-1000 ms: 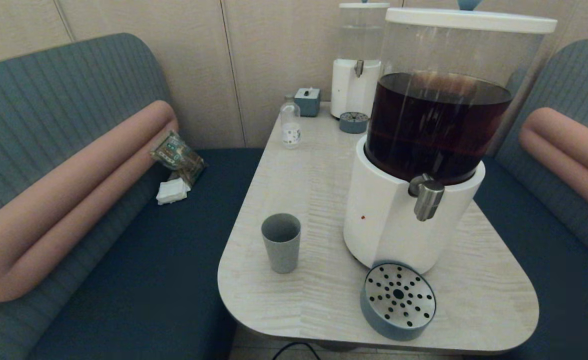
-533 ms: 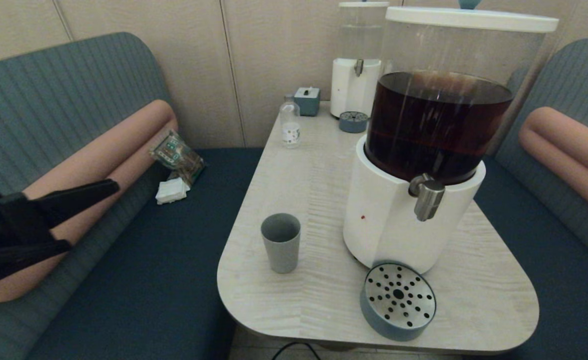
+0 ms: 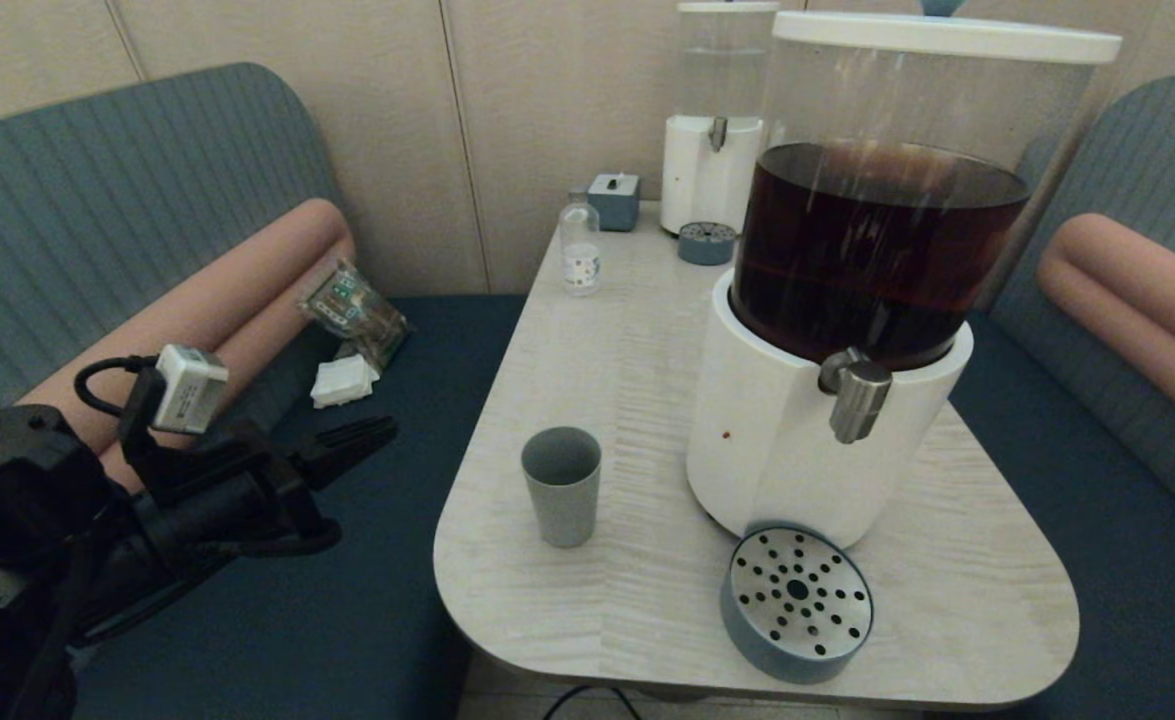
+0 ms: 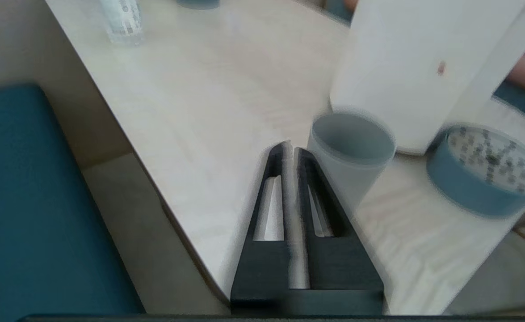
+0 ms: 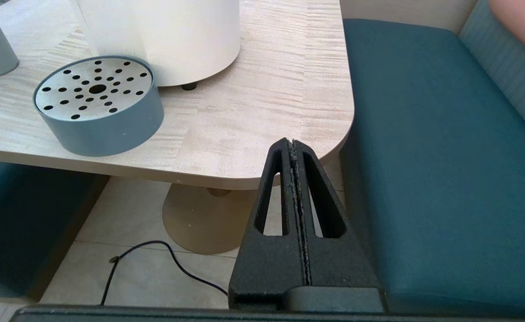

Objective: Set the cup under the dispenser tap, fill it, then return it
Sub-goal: Pick up the cup

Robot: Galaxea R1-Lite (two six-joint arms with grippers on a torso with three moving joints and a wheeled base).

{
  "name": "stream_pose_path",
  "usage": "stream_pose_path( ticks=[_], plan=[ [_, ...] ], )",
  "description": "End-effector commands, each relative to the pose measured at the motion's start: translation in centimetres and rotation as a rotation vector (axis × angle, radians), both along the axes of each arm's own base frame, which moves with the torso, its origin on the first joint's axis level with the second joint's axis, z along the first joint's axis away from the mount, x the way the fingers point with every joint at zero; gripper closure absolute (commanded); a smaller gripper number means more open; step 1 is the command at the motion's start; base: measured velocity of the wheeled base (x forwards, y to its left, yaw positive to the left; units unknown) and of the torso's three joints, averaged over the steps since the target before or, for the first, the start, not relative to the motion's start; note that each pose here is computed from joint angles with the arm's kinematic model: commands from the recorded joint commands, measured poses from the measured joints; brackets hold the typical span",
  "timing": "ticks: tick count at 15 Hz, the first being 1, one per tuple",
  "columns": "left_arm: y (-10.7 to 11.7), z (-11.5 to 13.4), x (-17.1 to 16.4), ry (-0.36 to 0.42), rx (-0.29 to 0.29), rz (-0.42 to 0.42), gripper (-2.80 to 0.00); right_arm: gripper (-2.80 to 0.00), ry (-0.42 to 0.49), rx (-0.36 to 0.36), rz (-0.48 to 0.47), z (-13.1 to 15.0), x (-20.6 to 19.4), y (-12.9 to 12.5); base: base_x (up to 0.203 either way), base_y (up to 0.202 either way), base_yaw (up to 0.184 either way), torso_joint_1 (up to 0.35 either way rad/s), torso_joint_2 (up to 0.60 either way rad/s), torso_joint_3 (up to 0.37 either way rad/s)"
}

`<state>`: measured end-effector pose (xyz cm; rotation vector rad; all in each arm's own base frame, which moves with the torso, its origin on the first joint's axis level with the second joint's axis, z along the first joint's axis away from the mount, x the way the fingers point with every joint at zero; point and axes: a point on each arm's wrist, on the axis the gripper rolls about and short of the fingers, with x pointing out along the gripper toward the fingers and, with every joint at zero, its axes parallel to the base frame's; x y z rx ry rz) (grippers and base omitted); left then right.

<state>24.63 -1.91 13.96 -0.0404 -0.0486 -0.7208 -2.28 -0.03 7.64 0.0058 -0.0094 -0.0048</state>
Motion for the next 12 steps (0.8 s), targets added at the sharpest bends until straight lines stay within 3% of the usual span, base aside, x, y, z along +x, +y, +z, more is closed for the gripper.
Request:
stream_pose_path(
  ticks=[1,7,12],
  plan=[
    [0.0,-2.0,0.7,0.075,0.003,-0.007,-2.80,0.00,-0.001,0.000,0.000,0.0,0.0,0.0,0.000,0.000,0.000,0.000,0.00,0.000],
    [-0.1,-5.3,2.5,0.154,0.044,-0.035,-2.80,0.00,-0.001,0.000,0.000,0.0,0.0,0.0,0.000,0.000,0.000,0.000,0.00,0.000],
    [-1.1,-7.4,5.3,0.166,0.053,-0.153,-2.80,0.00,-0.001,0.000,0.000,0.0,0.0,0.0,0.000,0.000,0.000,0.000,0.00,0.000]
  ],
)
